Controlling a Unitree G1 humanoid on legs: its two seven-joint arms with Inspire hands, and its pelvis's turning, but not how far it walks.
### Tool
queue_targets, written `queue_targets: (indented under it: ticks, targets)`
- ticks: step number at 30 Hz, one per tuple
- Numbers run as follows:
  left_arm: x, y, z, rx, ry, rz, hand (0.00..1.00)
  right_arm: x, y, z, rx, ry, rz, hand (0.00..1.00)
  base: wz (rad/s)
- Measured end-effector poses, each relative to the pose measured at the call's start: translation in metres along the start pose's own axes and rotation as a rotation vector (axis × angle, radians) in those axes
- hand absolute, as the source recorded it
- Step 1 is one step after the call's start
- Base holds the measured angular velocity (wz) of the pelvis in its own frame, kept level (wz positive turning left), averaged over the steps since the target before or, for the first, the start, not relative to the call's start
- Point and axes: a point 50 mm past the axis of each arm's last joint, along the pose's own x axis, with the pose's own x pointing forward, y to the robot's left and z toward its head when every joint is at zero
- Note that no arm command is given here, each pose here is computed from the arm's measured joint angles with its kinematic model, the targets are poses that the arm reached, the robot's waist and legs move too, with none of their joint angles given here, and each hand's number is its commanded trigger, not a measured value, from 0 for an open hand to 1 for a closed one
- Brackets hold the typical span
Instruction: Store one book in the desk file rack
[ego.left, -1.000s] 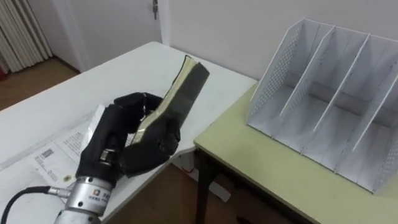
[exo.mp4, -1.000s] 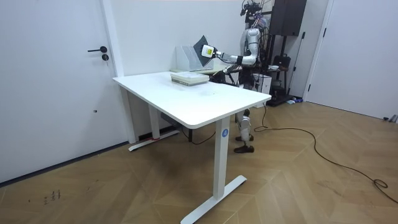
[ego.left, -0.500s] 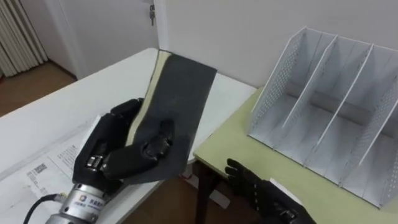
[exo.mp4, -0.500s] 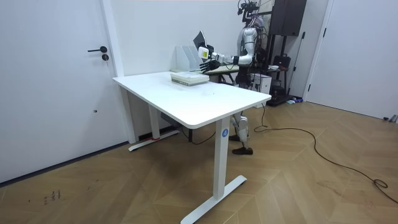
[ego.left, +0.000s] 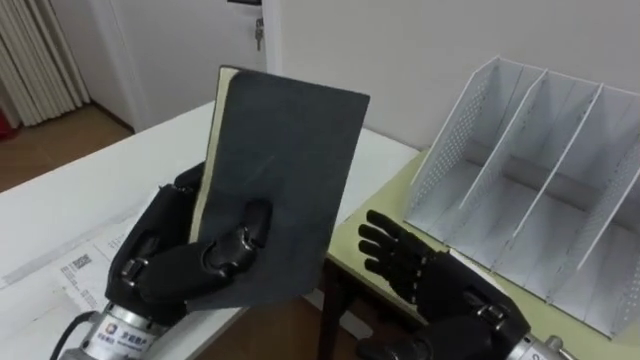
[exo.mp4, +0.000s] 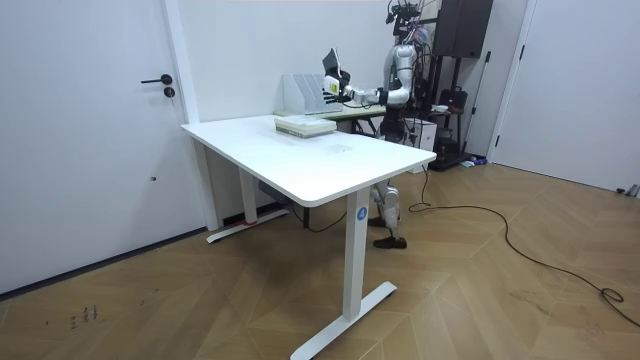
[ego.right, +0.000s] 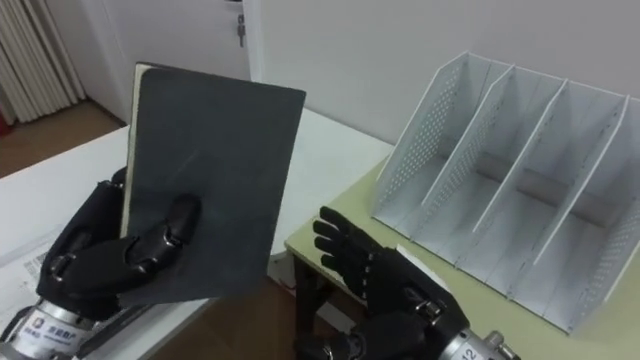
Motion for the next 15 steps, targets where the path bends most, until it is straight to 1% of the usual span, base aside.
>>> queue_targets:
  ticks: [2, 5, 7, 15]
  targets:
    - [-0.003, 0.005, -0.007, -0.079, 0.021, 0.021, 1.00, 0.000, 0.001, 0.004, 0.013, -0.016, 0.028, 0.00, 0.00]
    - [-0.004, 0.006, -0.010, -0.113, 0.031, 0.010, 1.00, 0.001, 0.002, 0.009, 0.002, -0.024, 0.057, 0.00, 0.00]
    - [-0.005, 0.005, -0.011, -0.142, 0.047, -0.025, 1.00, 0.001, 0.001, 0.012, 0.032, -0.035, 0.087, 0.00, 0.00]
    - [-0.010, 0.005, -0.012, -0.151, 0.155, -0.163, 1.00, -0.001, 0.002, 0.023, 0.177, -0.124, 0.204, 0.00, -0.01]
